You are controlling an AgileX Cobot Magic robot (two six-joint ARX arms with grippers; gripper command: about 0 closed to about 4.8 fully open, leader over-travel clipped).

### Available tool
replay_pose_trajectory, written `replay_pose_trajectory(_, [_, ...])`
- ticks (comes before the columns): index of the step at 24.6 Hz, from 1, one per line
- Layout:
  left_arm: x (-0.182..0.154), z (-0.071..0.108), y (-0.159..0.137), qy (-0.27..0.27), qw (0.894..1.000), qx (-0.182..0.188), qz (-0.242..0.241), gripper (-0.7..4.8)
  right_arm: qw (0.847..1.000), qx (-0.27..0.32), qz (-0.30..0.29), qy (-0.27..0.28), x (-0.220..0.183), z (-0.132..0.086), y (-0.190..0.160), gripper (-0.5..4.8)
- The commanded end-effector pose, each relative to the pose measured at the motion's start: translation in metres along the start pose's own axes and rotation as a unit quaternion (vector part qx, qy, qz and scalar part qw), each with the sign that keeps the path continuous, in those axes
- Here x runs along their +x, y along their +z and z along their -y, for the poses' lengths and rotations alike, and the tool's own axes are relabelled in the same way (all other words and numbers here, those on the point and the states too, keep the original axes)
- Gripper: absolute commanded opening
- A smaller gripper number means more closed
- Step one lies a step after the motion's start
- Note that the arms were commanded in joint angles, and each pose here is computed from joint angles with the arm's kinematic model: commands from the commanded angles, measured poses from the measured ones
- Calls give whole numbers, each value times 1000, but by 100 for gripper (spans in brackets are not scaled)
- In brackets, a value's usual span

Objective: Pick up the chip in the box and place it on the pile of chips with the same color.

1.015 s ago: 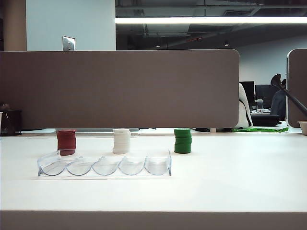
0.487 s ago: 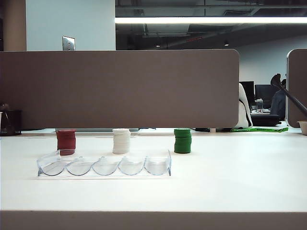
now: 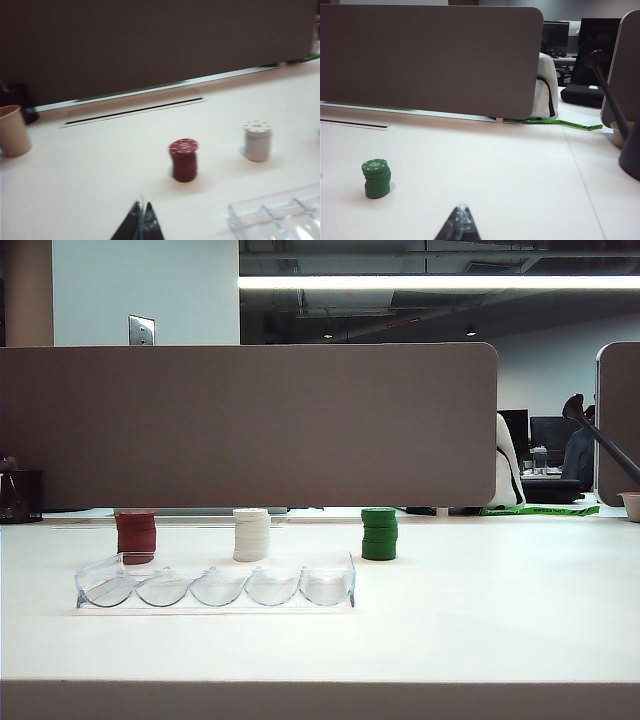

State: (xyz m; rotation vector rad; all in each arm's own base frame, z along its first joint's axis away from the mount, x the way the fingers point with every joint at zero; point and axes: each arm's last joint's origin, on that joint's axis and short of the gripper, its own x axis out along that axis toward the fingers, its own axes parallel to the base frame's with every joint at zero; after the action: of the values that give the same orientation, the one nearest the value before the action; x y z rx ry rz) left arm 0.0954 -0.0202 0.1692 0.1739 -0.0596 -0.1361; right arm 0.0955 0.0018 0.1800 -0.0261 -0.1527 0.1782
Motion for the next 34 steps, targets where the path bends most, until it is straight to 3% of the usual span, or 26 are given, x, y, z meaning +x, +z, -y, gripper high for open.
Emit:
replay_pose_trajectory(1, [0, -6, 3, -10, 1000, -18, 17, -6, 1000, 0, 7, 0, 0, 0, 1, -6])
replay_pose_trajectory(9, [-1, -20, 1, 14, 999, -48, 17, -6, 1000, 1, 6, 0, 0, 0, 1, -6])
replay_pose_trajectory(23, [-1, -20, 1, 13, 998, -59, 18, -5, 999, 9, -13, -31, 0, 2, -3, -6])
replay_pose_trajectory(29, [-1, -20, 2, 14, 998, -58, 25, -6, 996, 9, -18, -92, -1, 5, -4, -6])
replay_pose_trajectory(34, [-1, -20, 3, 14, 998, -57, 29, -6, 997, 8, -13, -77, 0, 4, -3, -6])
